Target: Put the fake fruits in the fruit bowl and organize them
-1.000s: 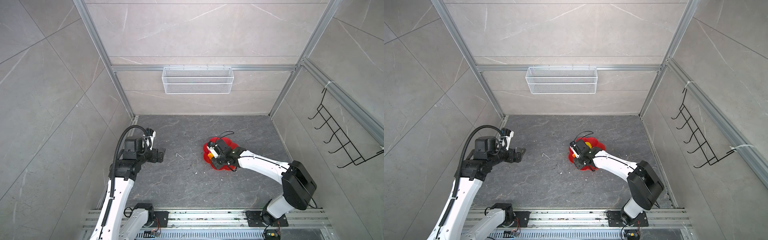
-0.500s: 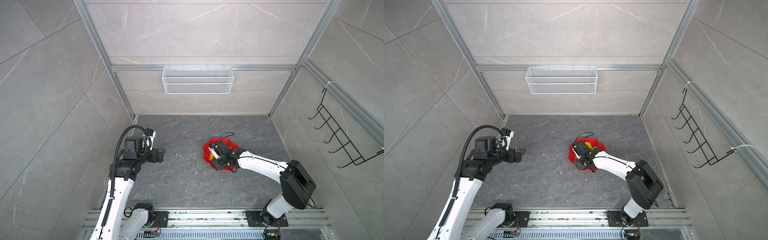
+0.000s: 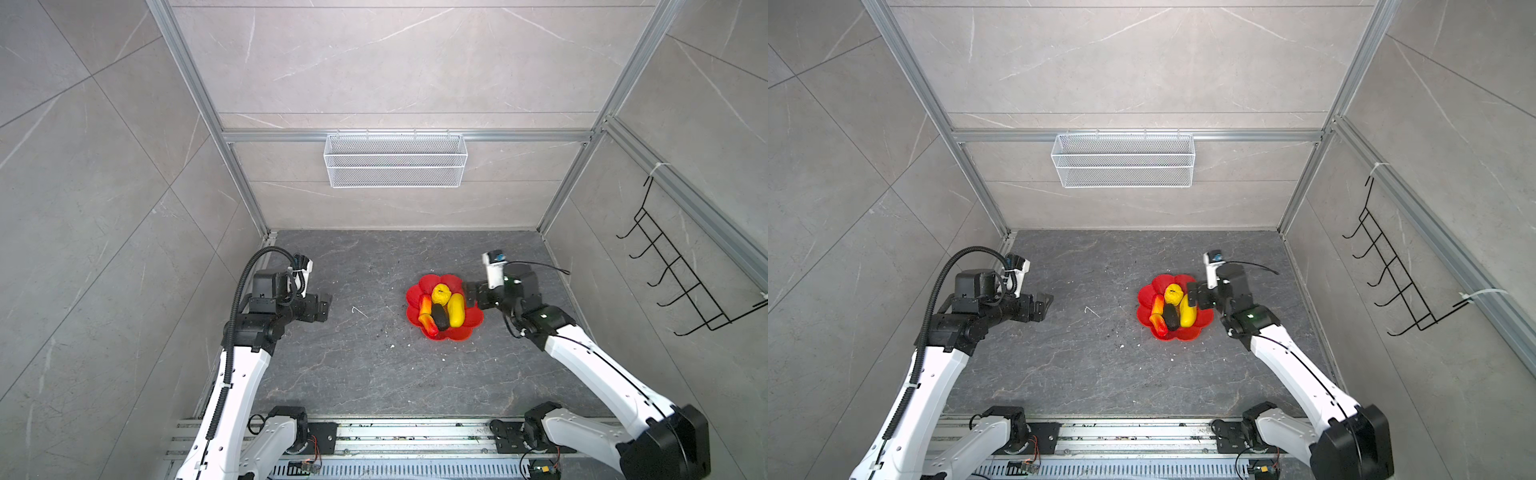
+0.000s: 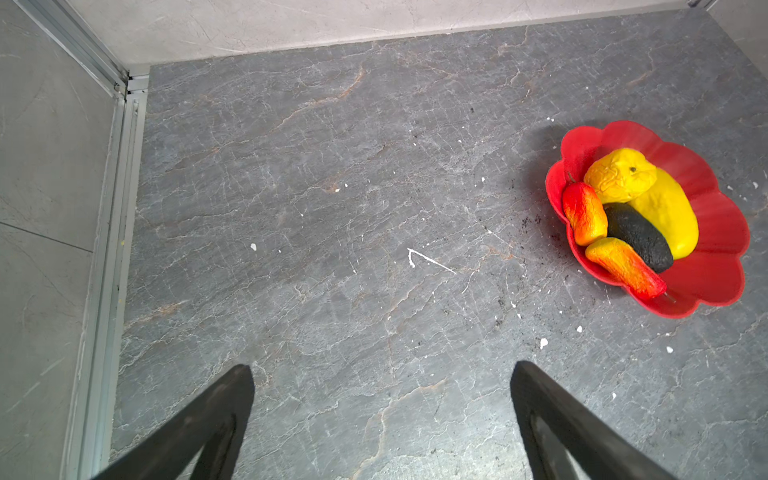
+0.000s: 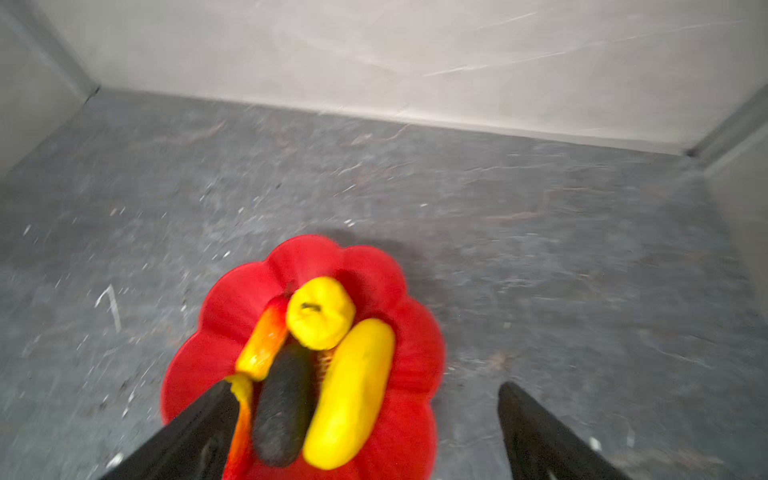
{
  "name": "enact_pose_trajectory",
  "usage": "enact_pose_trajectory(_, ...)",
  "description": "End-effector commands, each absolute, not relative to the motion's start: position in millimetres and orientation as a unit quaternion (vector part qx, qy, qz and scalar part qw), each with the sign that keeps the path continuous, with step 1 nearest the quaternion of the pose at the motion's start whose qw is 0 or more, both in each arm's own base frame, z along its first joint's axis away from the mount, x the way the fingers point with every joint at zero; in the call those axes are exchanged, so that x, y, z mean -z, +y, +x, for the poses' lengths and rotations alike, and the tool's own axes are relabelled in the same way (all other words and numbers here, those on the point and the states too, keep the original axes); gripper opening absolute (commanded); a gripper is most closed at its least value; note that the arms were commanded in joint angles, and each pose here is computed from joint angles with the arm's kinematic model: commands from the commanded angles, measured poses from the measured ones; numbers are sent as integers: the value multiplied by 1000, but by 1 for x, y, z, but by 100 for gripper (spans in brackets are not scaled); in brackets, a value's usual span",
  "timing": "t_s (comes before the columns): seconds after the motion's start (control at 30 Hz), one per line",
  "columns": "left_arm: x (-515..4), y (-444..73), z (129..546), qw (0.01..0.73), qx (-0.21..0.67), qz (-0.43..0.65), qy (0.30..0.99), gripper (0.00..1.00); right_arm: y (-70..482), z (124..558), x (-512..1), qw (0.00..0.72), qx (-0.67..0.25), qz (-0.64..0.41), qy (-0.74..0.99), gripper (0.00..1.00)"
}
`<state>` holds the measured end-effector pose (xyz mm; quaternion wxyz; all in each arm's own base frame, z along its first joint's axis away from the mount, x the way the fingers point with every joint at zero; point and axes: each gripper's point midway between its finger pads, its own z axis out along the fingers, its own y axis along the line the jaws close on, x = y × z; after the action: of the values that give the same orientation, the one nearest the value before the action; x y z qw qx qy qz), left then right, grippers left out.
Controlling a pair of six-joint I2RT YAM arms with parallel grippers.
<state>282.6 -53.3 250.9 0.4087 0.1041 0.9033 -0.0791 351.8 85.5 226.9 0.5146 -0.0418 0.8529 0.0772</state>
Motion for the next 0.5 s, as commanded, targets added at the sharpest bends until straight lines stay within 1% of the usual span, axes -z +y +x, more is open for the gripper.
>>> enact_pose_trajectory(0.0,-279,-42,301,462,65,56,883,100,37,357,-247,584,-103,73,802,100)
enact_pose_trajectory(0.07,-278,-30,309,476,50,10,878,100,5,355,-241,592,-100,129,789,100)
enact_pose_trajectory(0.17,-270,-16,324,511,31,-42,858,100,-24,353,-218,583,-69,175,790,100)
enact_pose_trajectory(0.33,-241,0,348,581,0,-75,811,100,-42,350,-186,593,-30,200,779,100)
enact_pose_trajectory(0.47,-204,16,354,593,-45,-99,798,100,-44,352,-165,591,-6,180,786,100)
